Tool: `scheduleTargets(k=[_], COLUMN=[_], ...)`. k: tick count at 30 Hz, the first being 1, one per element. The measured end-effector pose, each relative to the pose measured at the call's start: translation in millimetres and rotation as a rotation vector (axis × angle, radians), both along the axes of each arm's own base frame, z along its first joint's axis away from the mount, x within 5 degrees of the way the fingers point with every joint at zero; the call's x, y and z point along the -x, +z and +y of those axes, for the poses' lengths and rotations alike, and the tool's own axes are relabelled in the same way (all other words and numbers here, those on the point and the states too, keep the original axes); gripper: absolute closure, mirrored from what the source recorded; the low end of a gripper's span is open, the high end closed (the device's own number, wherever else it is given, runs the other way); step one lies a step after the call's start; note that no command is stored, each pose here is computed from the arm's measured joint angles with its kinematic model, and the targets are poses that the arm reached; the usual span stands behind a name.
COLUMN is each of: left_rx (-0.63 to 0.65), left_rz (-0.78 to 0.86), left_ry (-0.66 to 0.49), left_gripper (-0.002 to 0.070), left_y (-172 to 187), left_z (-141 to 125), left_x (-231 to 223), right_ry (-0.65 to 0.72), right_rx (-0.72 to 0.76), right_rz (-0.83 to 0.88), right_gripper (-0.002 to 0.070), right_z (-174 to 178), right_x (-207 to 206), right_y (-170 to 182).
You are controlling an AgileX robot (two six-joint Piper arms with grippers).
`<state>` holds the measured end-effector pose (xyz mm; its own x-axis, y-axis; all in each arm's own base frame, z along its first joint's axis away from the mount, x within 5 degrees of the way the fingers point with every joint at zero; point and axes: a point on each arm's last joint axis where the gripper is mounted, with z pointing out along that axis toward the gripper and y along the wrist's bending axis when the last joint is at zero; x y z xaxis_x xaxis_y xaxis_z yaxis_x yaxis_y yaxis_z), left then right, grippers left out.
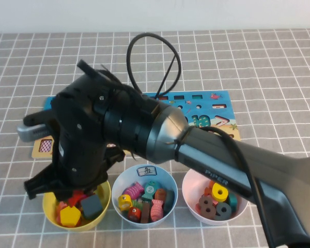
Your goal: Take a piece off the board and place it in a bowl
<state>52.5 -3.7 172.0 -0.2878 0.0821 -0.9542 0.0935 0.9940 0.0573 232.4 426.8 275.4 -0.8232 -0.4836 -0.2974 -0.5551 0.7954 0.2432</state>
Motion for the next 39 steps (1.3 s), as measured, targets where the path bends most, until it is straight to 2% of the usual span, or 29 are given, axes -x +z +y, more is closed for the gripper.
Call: scheduleTargets(k=[8,27,30,34,39], left_rx=[0.000,0.000,0.000,0.000,0.000], left_rz=[0.000,0.000,0.000,0.000,0.000], left_ry=[0.000,0.000,0.000,0.000,0.000], left_gripper=[0.0675,0.0675,0.0676,0.0675,0.0676], left_y=[0.0,0.0,0.0,0.0,0.0], left_z=[0.0,0.0,0.0,0.0,0.0], left_x=[0.0,0.0,0.0,0.0,0.0], right_ry=[-0.021,-0.020,-0.020,-0.020,-0.020], right_rx=[0.069,0.099,0.097,0.097,0.097], right_rz=[-0.004,0.034,0.033,0.033,0.033], right_gripper=[0.0416,0.0416,0.0383,0.0295,0.0264], right_z=[-4.7,-0.5,-0.3,-0.3,-0.3], right_x=[-1.8,-2.3,-2.4,-2.4,-2.4], right_y=[-16.3,-36.0,-36.0,-36.0,-36.0])
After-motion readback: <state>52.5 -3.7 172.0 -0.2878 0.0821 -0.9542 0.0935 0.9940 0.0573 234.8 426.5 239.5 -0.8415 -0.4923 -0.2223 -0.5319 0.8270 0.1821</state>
